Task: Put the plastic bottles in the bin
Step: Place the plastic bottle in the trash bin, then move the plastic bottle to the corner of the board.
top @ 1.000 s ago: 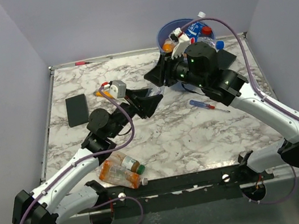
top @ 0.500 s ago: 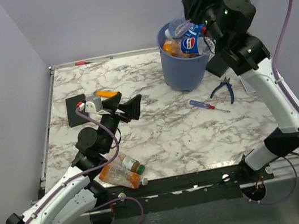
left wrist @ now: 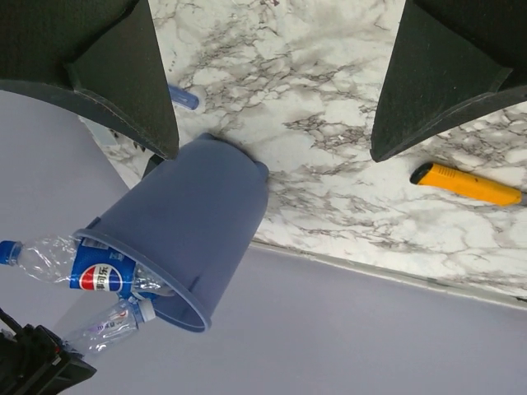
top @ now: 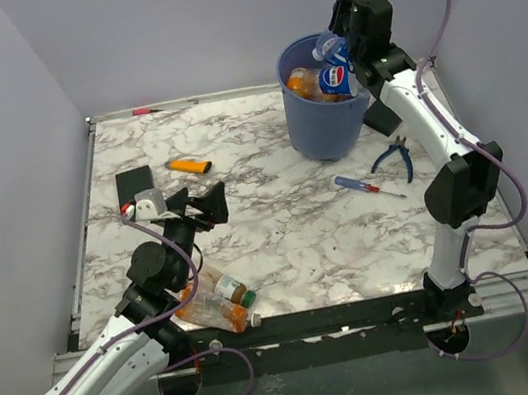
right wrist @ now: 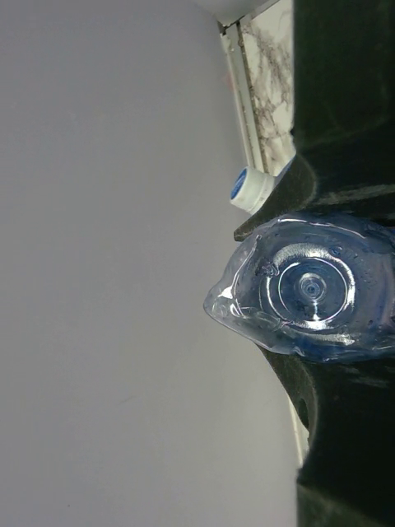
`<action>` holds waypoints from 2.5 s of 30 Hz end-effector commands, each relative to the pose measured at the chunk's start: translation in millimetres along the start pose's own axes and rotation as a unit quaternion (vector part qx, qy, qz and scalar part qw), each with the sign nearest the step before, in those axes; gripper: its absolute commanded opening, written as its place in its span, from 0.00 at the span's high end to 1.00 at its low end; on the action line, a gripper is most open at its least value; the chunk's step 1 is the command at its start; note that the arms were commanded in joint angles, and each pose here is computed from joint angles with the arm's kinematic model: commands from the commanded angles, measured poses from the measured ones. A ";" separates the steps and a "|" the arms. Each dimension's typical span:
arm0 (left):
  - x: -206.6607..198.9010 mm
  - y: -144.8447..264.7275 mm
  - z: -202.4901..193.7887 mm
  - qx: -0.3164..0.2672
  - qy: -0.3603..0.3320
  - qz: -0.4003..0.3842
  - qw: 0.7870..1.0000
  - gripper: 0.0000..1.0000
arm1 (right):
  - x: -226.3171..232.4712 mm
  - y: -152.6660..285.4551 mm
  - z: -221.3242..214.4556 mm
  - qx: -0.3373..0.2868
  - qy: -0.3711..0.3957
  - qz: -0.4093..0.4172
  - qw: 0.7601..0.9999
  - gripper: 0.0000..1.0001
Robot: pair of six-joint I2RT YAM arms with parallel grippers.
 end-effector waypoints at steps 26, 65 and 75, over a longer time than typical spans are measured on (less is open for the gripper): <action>21.7 3.0 -20.9 0.055 -0.009 0.110 0.992 0.01 | 20.4 43.1 41.8 0.041 -0.100 0.083 0.991 0.14; 38.6 73.7 -145.0 0.411 0.170 0.398 0.803 0.01 | 34.1 318.0 -161.2 0.402 -0.082 0.366 0.835 0.18; 34.4 65.6 -160.4 0.423 0.161 0.377 0.809 0.01 | 31.8 318.7 -174.0 0.419 -0.078 0.360 0.830 0.18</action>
Point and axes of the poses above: each gripper's point midway between its finger pads, its own y axis back along the fingers, its own x axis along the line the jaws close on, z = x × y, the point moved 8 cm from there along y, back along the fingers, and after that the axes turned 13 degrees about -y, right-handed, at the moved point
